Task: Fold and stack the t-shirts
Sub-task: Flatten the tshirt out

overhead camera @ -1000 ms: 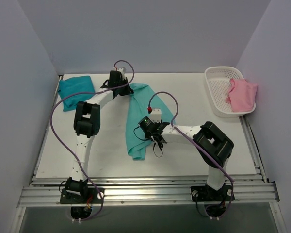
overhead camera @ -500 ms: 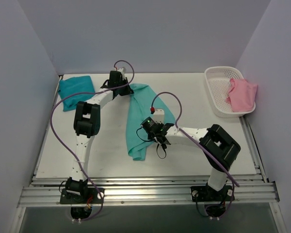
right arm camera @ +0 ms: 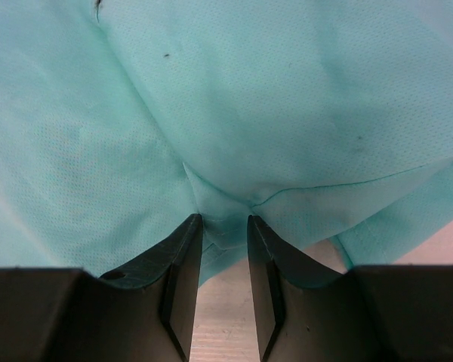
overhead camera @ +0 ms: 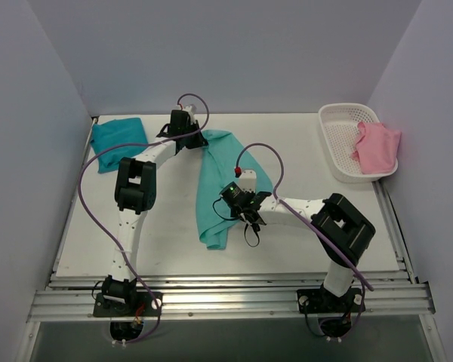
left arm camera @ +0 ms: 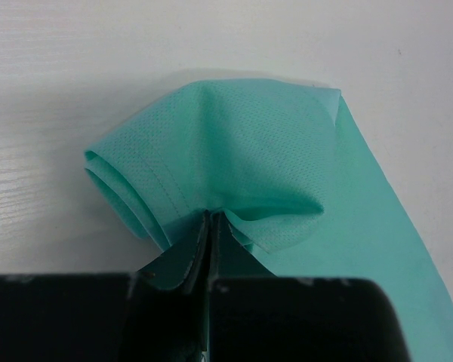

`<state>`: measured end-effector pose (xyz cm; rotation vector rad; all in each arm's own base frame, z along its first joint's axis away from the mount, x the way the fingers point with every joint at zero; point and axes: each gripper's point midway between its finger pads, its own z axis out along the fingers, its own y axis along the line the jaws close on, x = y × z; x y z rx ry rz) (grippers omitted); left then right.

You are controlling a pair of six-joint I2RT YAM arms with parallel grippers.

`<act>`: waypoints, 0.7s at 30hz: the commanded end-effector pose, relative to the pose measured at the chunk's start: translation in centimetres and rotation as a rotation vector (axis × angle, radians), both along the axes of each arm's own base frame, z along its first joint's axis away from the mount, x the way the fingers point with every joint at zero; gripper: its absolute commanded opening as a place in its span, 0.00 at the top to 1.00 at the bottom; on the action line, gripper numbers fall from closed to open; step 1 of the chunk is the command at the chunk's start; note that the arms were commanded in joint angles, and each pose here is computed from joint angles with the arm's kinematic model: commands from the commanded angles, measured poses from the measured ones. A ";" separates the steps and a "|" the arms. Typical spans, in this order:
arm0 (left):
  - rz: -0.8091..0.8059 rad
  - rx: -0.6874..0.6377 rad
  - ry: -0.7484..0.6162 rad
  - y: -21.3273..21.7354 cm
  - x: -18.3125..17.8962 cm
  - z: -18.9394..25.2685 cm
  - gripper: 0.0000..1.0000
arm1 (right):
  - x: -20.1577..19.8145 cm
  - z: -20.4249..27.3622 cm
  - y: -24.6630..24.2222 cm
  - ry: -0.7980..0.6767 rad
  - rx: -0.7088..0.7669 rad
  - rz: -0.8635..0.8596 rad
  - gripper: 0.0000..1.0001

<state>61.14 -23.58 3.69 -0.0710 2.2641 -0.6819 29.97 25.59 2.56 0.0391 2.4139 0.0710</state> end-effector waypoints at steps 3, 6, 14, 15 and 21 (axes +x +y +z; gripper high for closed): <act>-0.010 -0.041 -0.093 -0.3 0.8 5.0 0.98 | 0.1 -0.4 -0.5 0.011 -0.014 -0.017 0.74; -0.011 -0.042 -0.093 -0.3 0.8 4.9 0.98 | 0.1 -0.9 -0.3 0.021 -0.015 -0.011 0.77; -0.011 -0.041 -0.095 -0.3 0.8 5.0 0.98 | 0.3 -1.4 -0.3 0.032 -0.015 -0.016 1.00; -0.008 -0.039 -0.094 -0.2 0.9 4.8 0.98 | 0.4 -1.3 -0.3 0.027 -0.011 -0.018 1.00; -0.008 -0.040 -0.113 -0.9 0.3 6.7 0.98 | 0.2 2.9 -0.6 -0.034 -0.015 -0.014 1.00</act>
